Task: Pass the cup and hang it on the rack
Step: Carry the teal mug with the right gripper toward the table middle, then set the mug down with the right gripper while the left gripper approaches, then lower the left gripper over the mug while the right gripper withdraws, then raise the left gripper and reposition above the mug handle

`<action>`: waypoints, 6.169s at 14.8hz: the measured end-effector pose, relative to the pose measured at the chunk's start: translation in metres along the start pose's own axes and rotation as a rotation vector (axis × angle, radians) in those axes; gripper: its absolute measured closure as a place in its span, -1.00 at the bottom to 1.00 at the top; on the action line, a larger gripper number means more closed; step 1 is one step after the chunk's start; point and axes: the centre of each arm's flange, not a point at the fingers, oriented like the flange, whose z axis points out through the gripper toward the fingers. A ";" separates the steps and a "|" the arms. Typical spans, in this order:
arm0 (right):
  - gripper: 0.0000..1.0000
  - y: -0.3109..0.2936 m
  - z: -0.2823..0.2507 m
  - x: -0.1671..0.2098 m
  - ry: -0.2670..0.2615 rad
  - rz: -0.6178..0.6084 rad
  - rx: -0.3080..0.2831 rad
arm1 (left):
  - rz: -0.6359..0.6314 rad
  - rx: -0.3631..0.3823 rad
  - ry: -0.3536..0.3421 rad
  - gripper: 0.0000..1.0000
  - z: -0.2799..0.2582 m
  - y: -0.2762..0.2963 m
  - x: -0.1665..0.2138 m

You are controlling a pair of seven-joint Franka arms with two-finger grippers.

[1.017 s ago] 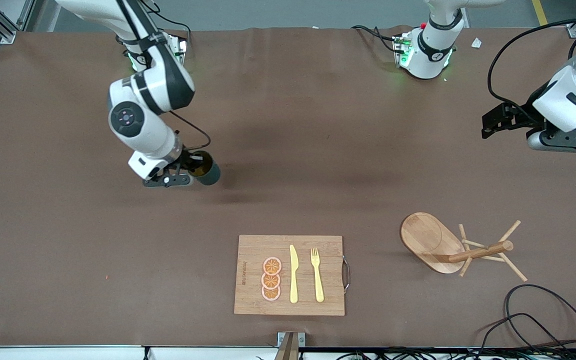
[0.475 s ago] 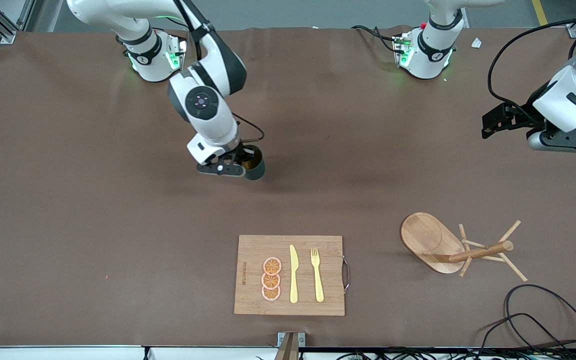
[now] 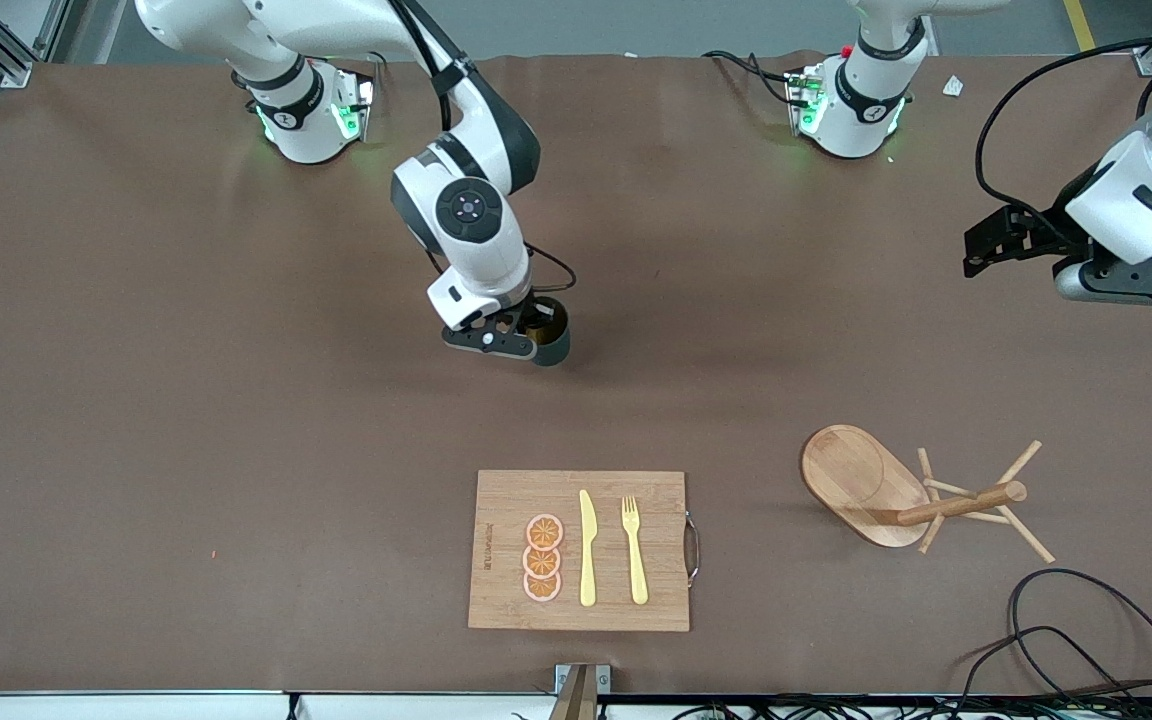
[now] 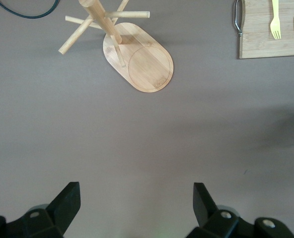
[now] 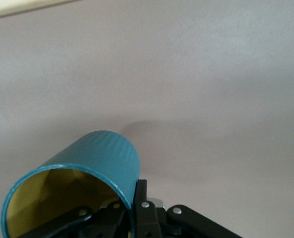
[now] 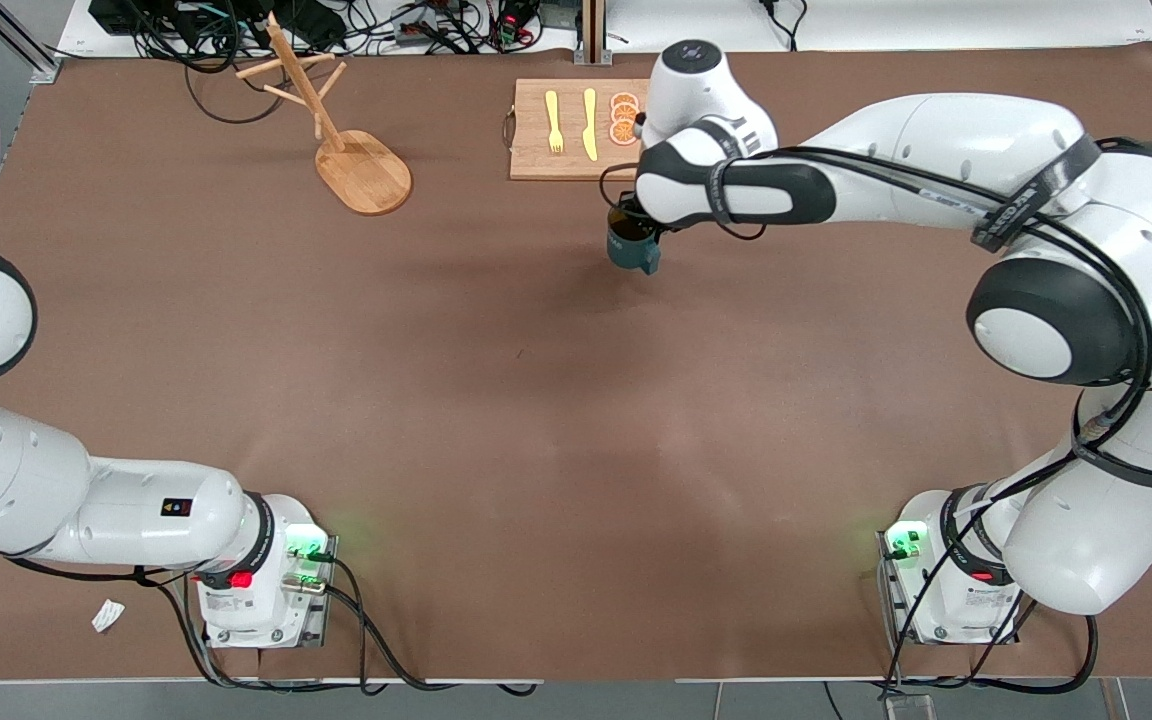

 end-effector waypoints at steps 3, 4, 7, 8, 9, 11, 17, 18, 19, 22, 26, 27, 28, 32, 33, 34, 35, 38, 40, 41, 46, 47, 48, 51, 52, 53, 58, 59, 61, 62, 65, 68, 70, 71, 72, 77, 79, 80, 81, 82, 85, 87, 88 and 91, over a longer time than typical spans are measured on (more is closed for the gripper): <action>0.92 -0.019 0.024 -0.008 -0.008 0.006 -0.018 | 0.002 0.000 -0.001 -1.00 0.000 0.001 0.000; 0.92 -0.025 0.032 -0.008 -0.010 0.004 -0.022 | 0.004 0.000 -0.001 -1.00 0.000 0.002 0.000; 0.92 -0.035 0.048 -0.003 -0.009 0.000 -0.026 | 0.004 0.000 -0.001 -1.00 0.000 0.002 0.000; 0.91 -0.037 0.051 -0.002 -0.008 0.000 -0.026 | 0.004 0.000 -0.001 -1.00 0.000 0.002 0.000; 0.91 -0.038 0.052 -0.001 -0.007 0.000 -0.024 | 0.002 0.000 -0.001 -1.00 0.000 0.002 0.000; 0.89 -0.040 0.053 0.001 0.005 0.001 -0.010 | -0.013 0.006 -0.001 -1.00 0.000 -0.002 0.000; 0.77 -0.047 0.054 -0.004 0.014 0.013 0.006 | -0.054 0.041 -0.018 -1.00 0.010 -0.027 0.005; 0.77 -0.048 0.054 -0.004 0.014 0.017 0.007 | -0.056 0.042 -0.031 -1.00 0.017 -0.025 0.009; 0.77 -0.048 0.054 -0.005 0.014 0.018 0.007 | -0.069 0.041 -0.042 -1.00 0.025 -0.021 0.015; 0.59 -0.050 0.053 -0.007 0.016 0.024 0.011 | -0.111 0.041 -0.063 -1.00 0.045 -0.004 0.035; -0.15 -0.057 0.042 -0.005 0.029 0.030 0.031 | -0.148 0.039 -0.042 -1.00 0.071 0.044 0.056; -0.28 -0.059 0.038 -0.003 0.034 0.031 0.038 | -0.146 0.037 -0.035 -1.00 0.077 0.055 0.059; -0.55 -0.060 0.034 0.000 0.039 0.032 0.043 | -0.145 0.036 -0.031 -1.00 0.082 0.064 0.061; -1.00 -0.051 0.011 0.016 0.031 0.007 0.021 | -0.162 0.029 -0.010 -1.00 0.111 0.096 0.072; -1.00 -0.040 -0.002 0.026 0.014 -0.025 0.000 | -0.172 0.028 -0.007 -1.00 0.119 0.107 0.072; -1.00 -0.024 -0.020 0.040 -0.005 -0.049 -0.016 | -0.183 0.028 -0.007 -1.00 0.130 0.121 0.071; -1.00 -0.003 -0.041 0.057 -0.023 -0.069 -0.026 | -0.195 0.029 -0.010 -1.00 0.141 0.137 0.069; -1.00 0.072 -0.100 0.104 -0.075 -0.132 -0.039 | -0.247 0.031 -0.009 -1.00 0.178 0.191 0.062; -1.00 0.117 -0.124 0.127 -0.098 -0.162 -0.035 | -0.286 0.027 -0.002 -1.00 0.196 0.222 0.058; -1.00 0.137 -0.131 0.136 -0.100 -0.170 -0.029 | -0.299 0.025 0.001 -1.00 0.202 0.236 0.055; -1.00 0.228 -0.148 0.169 -0.110 -0.223 -0.050 | -0.388 0.015 0.010 -1.00 0.241 0.314 0.029; -1.00 0.247 -0.154 0.175 -0.113 -0.228 -0.065 | -0.407 0.014 0.010 -1.00 0.249 0.330 0.021; -1.00 0.268 -0.161 0.180 -0.119 -0.228 -0.073 | -0.420 0.015 0.010 -1.00 0.255 0.344 0.014; -1.00 0.338 -0.182 0.193 -0.148 -0.217 -0.065 | -0.396 0.052 0.045 -0.99 0.280 0.373 -0.009; -1.00 0.364 -0.191 0.196 -0.157 -0.218 -0.058 | -0.397 0.065 0.065 -0.97 0.290 0.380 -0.017; -1.00 0.388 -0.202 0.199 -0.166 -0.217 -0.050 | -0.404 0.067 0.079 -0.97 0.301 0.386 -0.024; -1.00 0.441 -0.259 0.204 -0.143 -0.188 -0.069 | -0.422 0.037 0.096 -0.77 0.337 0.413 -0.052; -1.00 0.440 -0.270 0.204 -0.130 -0.193 -0.088 | -0.427 0.030 0.098 -0.77 0.342 0.418 -0.055; -1.00 0.438 -0.286 0.200 -0.135 -0.197 -0.105 | -0.433 0.020 0.103 -0.72 0.347 0.422 -0.056; -1.00 0.438 -0.290 0.199 -0.141 -0.196 -0.108 | -0.436 0.019 0.103 -0.69 0.347 0.421 -0.056; -1.00 0.439 -0.293 0.199 -0.140 -0.192 -0.109 | -0.450 0.012 0.109 -0.67 0.347 0.421 -0.054; -1.00 0.433 -0.296 0.200 -0.131 -0.185 -0.107 | -0.481 -0.011 0.120 -0.67 0.344 0.424 -0.053; -1.00 0.423 -0.299 0.198 -0.125 -0.185 -0.101 | -0.507 -0.017 0.122 -0.67 0.343 0.429 -0.057; -1.00 0.418 -0.299 0.197 -0.126 -0.186 -0.089 | -0.522 -0.020 0.122 -0.67 0.343 0.434 -0.061; -1.00 0.415 -0.299 0.196 -0.132 -0.187 -0.066 | -0.540 -0.023 0.122 -0.67 0.342 0.440 -0.066; -1.00 0.420 -0.295 0.194 -0.146 -0.175 -0.039 | -0.614 -0.023 0.185 -0.67 0.341 0.472 -0.095; -1.00 0.424 -0.300 0.187 -0.126 -0.172 -0.036 | -0.651 -0.023 0.218 -0.67 0.344 0.487 -0.103; -1.00 0.425 -0.305 0.181 -0.116 -0.172 -0.038 | -0.663 -0.012 0.233 -0.67 0.348 0.496 -0.108; -1.00 0.427 -0.311 0.174 -0.106 -0.173 -0.042 | -0.669 0.014 0.247 -0.66 0.355 0.506 -0.114; -1.00 0.427 -0.318 0.168 -0.096 -0.175 -0.044 | -0.671 0.046 0.259 -0.66 0.362 0.516 -0.119; -1.00 0.428 -0.331 0.147 -0.077 -0.182 -0.042 | -0.670 0.115 0.279 -0.66 0.373 0.536 -0.137; -1.00 0.429 -0.338 0.132 -0.067 -0.186 -0.040 | -0.681 0.149 0.323 -0.66 0.380 0.543 -0.148; -1.00 0.429 -0.342 0.126 -0.062 -0.188 -0.039 | -0.693 0.160 0.355 -0.67 0.384 0.546 -0.152; -1.00 0.427 -0.355 0.111 -0.041 -0.198 -0.038 | -0.702 0.213 0.437 -0.67 0.399 0.557 -0.163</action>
